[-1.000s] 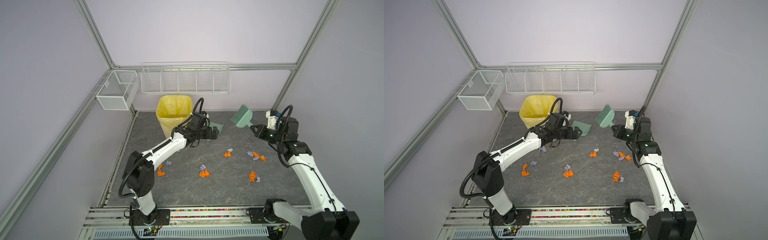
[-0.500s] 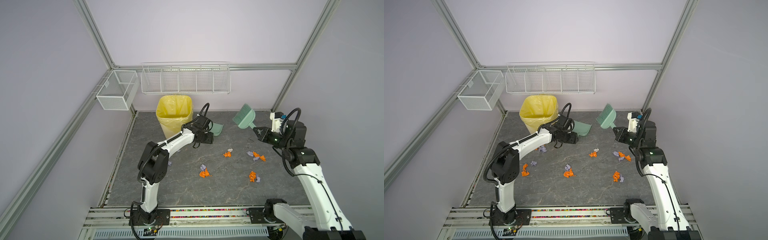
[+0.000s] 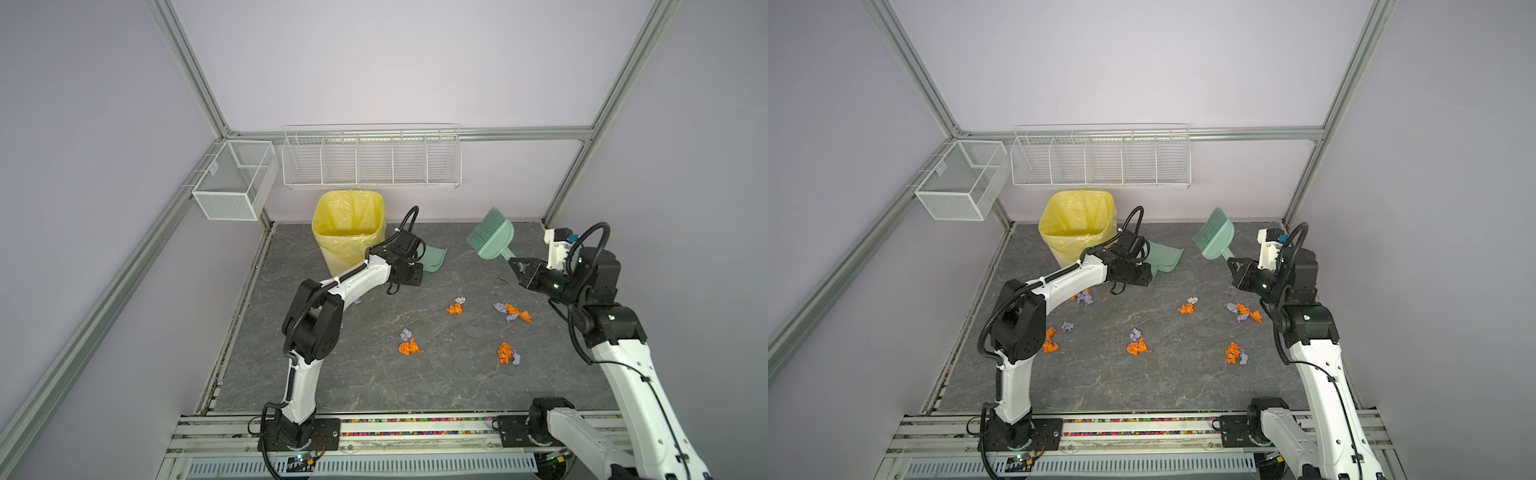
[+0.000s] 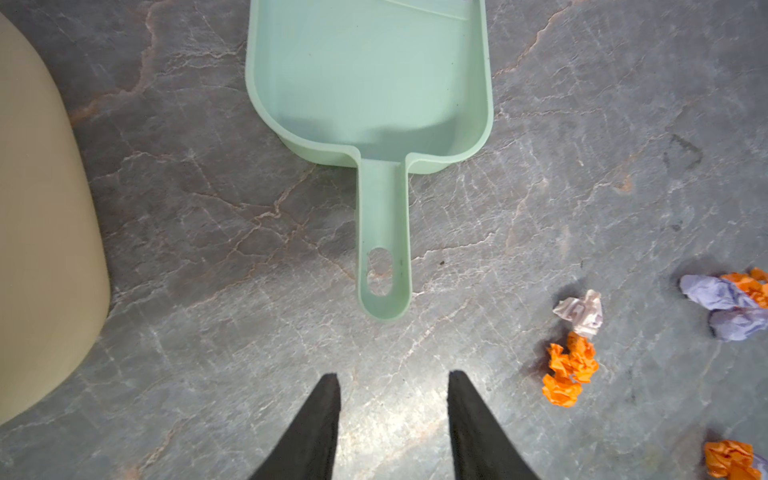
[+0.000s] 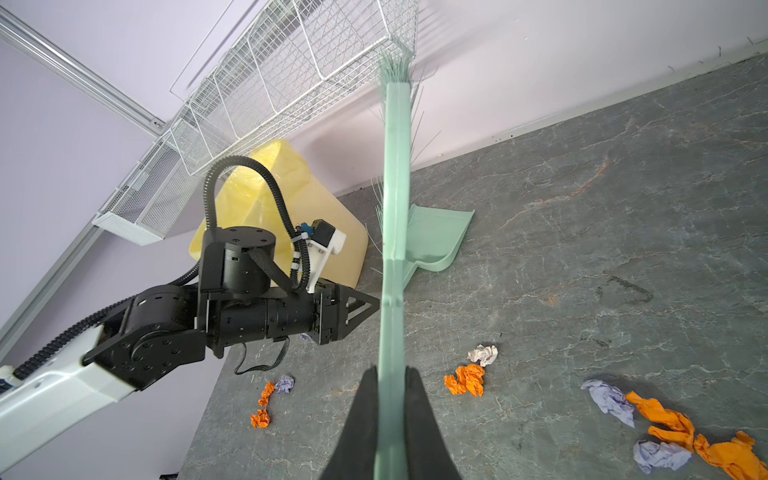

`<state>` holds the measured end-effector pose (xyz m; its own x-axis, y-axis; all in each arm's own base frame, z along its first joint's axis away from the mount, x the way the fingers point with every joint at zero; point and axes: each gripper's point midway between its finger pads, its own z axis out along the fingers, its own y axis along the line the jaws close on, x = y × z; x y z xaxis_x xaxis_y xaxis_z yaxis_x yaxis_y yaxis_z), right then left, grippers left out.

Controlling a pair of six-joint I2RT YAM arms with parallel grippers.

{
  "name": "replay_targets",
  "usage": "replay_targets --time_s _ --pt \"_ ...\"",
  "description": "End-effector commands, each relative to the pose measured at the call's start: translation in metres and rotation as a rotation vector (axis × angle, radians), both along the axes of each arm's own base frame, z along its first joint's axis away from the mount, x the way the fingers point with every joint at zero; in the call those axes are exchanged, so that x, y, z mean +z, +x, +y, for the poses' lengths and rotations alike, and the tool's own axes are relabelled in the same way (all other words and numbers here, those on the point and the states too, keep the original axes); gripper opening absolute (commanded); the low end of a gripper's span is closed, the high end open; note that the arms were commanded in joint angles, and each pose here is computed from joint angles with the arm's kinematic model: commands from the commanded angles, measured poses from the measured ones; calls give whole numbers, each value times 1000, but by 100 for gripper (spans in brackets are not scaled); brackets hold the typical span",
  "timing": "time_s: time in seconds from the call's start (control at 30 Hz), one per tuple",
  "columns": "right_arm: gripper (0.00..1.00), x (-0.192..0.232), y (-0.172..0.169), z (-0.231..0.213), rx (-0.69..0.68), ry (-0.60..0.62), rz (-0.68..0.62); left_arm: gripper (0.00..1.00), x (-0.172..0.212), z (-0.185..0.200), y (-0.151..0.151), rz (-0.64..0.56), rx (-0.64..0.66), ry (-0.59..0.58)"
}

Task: Sweep away the paper scraps from the table
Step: 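Lower the left gripper onto the green dustpan handle and close on it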

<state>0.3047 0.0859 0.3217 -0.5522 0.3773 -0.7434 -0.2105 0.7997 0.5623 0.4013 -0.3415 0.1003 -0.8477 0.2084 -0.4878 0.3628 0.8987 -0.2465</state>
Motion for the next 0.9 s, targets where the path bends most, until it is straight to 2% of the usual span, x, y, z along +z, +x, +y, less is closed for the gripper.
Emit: replay_targets --time_s 0.0,0.33,0.87 --pt "7 -1 -5 1 13 3 -7 40 4 -1 10 -33 2 14" --pt "7 2 -9 -3 -20 4 -31 32 8 -3 30 -80 51 36" --pt "7 6 -15 -7 -37 -15 -43 26 -21 -8 36 -29 29 93"
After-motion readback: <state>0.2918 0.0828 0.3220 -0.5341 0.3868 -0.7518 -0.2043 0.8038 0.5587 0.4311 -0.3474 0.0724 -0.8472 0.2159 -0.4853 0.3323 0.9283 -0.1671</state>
